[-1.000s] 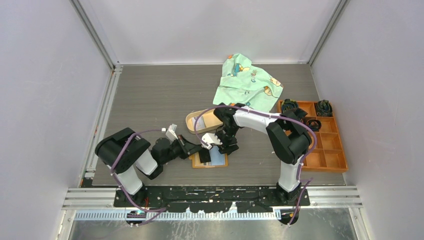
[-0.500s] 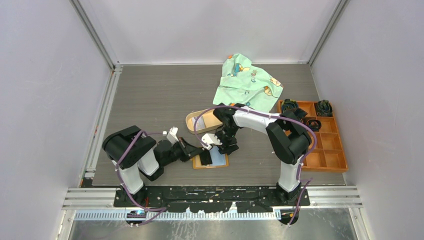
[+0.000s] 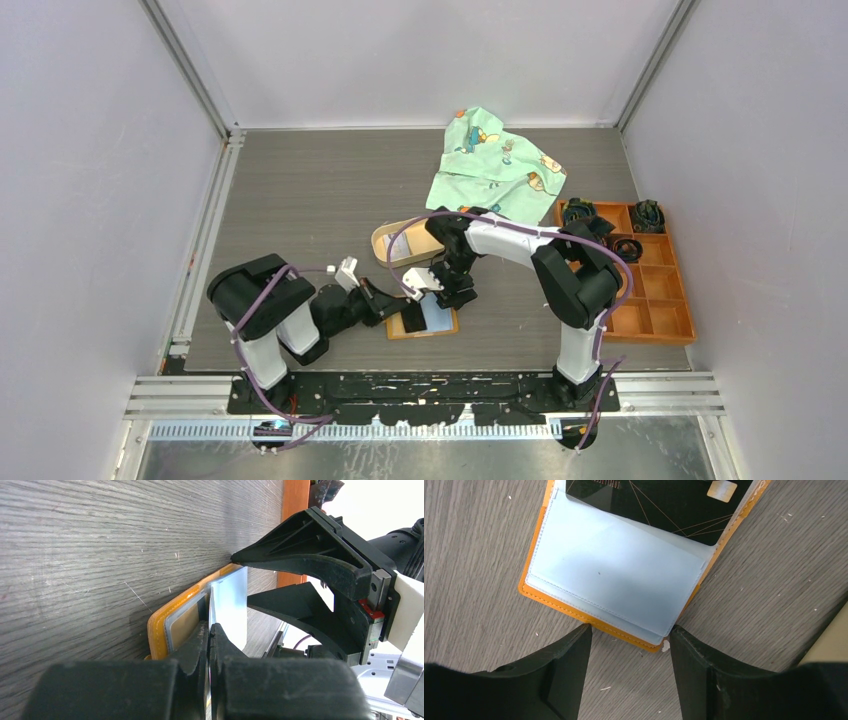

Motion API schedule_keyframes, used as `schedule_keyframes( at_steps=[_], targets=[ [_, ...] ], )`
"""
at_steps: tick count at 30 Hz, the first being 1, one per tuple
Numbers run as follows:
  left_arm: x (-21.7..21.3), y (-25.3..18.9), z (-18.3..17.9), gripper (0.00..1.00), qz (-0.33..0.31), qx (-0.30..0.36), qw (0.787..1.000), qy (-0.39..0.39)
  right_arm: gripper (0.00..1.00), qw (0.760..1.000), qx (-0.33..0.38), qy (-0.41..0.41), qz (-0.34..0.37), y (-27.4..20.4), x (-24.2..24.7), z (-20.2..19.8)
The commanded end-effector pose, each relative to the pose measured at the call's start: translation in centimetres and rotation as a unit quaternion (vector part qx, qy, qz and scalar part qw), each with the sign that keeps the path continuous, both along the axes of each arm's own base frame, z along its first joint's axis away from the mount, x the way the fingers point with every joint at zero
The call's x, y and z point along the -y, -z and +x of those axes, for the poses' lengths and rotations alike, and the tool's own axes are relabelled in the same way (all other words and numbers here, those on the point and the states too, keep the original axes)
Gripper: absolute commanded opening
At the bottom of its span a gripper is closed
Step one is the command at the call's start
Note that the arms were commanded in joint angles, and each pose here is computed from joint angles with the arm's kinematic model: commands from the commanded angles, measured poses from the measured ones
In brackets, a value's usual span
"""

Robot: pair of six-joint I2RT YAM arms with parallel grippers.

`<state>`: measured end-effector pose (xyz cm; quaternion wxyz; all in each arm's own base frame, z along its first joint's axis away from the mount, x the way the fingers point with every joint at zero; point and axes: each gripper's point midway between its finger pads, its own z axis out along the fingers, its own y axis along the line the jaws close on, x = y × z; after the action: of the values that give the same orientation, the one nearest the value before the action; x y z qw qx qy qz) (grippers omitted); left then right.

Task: Put the credit cards into the card holder
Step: Insert the credit card into the card holder.

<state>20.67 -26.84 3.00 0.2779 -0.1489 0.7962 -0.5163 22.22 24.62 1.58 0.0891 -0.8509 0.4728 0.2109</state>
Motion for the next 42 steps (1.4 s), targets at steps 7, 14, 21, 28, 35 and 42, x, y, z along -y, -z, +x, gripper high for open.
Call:
schedule_keyframes(
  at_steps=[7,14,21,28,35,42],
  targets=[
    [0.2,-0.3,0.7,0.00,0.011,0.020,1.000,-0.021,0.64,0.999,-0.035,-0.010,-0.032,2.2,0.7,-1.8],
    [0.9,-0.1,0.3,0.00,0.006,0.007,1.000,-0.013,0.65,0.999,-0.034,-0.010,-0.032,2.1,0.6,-1.9],
    [0.9,1.0,-0.4,0.00,0.019,-0.034,0.999,-0.008,0.65,0.999,-0.034,-0.012,-0.032,2.1,0.5,-1.9],
    [1.2,0.7,-0.4,0.00,0.033,-0.048,0.998,0.001,0.65,0.999,-0.034,-0.013,-0.032,2.2,0.5,-2.0],
    [2.2,0.1,-0.3,0.00,0.031,-0.039,0.998,0.024,0.66,0.999,-0.030,-0.014,-0.033,2.2,0.3,-2.1],
    [2.8,0.2,-0.3,0.02,0.030,-0.029,0.998,0.040,0.70,0.999,-0.020,-0.003,-0.030,1.8,0.1,-1.6]
  ],
)
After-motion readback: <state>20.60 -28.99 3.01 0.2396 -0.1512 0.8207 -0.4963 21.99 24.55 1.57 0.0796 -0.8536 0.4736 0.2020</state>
